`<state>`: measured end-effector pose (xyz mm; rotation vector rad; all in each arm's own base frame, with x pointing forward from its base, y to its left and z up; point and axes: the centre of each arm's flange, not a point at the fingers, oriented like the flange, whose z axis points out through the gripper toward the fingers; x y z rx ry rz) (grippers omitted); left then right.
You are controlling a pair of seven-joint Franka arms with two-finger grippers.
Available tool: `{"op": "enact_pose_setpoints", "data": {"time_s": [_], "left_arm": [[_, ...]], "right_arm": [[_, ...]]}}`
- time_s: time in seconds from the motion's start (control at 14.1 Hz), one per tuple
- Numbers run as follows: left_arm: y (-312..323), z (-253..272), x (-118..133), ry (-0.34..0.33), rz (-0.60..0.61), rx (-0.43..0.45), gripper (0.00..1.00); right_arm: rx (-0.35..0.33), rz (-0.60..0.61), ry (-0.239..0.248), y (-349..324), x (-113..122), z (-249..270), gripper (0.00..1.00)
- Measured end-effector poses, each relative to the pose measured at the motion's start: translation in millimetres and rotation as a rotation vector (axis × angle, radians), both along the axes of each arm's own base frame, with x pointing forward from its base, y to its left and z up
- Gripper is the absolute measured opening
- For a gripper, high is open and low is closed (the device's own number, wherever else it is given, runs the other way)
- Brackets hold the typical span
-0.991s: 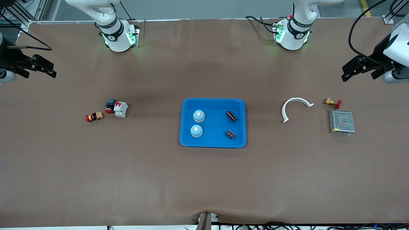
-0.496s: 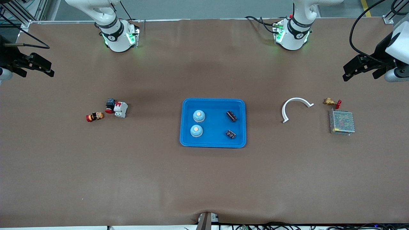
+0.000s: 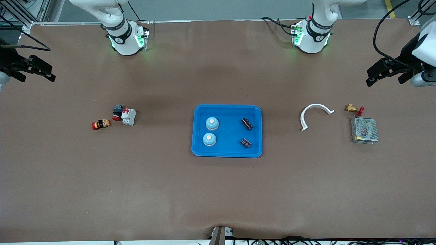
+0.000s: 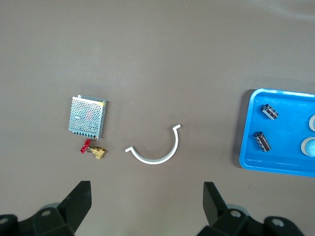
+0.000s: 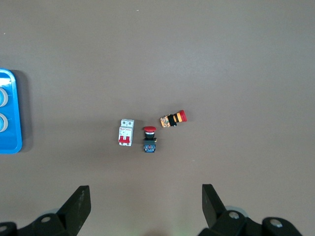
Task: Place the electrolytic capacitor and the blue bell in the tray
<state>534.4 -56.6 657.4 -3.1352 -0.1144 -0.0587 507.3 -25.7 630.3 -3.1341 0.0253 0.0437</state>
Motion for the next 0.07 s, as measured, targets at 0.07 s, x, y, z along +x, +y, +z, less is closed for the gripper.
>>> {"op": "enact_pose_setpoints", "data": {"time_s": [0.07], "left_arm": [[0.0,0.7,0.0,-0.001,0.000,0.000,1.00]], "right_arm": [[0.000,-0.004,-0.001,-1.8,-0.1,0.3,1.00]]}}
